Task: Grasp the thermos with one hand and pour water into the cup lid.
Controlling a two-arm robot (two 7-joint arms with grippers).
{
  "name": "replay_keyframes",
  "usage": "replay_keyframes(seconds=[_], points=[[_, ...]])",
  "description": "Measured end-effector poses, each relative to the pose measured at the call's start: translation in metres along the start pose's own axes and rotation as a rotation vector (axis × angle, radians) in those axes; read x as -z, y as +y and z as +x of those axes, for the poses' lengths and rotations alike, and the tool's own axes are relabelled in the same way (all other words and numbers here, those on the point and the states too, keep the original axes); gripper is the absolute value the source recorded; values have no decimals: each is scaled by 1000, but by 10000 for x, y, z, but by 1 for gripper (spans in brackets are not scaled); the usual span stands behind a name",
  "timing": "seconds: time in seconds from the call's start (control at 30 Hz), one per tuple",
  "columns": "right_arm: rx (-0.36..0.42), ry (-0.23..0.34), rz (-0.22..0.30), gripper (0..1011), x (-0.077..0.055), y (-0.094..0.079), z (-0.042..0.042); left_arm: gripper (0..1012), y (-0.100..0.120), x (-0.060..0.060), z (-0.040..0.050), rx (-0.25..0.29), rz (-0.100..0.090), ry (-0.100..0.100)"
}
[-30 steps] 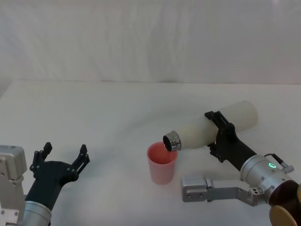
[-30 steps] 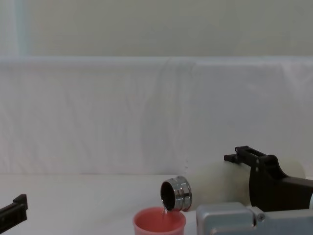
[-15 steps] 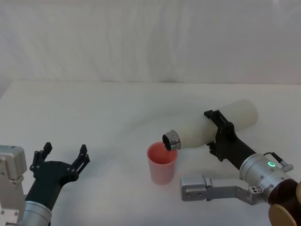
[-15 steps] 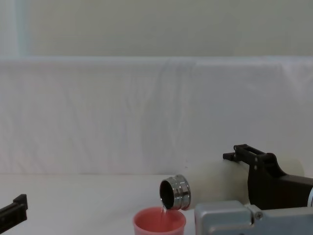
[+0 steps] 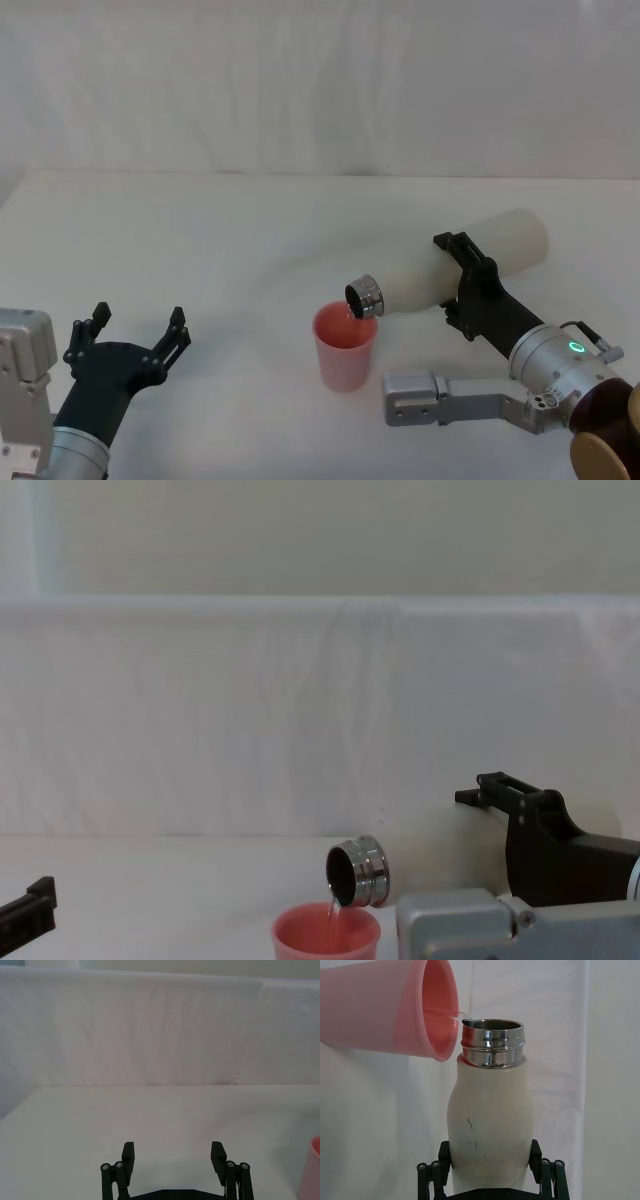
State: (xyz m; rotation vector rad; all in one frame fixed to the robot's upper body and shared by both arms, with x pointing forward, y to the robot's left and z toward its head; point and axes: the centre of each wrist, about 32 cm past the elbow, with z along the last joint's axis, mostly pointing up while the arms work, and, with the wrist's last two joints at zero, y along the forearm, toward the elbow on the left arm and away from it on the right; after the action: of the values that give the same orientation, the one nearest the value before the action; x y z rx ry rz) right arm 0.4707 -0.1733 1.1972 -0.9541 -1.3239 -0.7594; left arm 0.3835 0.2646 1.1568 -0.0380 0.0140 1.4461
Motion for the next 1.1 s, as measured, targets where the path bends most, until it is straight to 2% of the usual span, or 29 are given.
replay_keyframes(seconds=[1.1], points=[[-7,-3,-2,951,4,12,-6,1001,0,0,0,0,0,0]])
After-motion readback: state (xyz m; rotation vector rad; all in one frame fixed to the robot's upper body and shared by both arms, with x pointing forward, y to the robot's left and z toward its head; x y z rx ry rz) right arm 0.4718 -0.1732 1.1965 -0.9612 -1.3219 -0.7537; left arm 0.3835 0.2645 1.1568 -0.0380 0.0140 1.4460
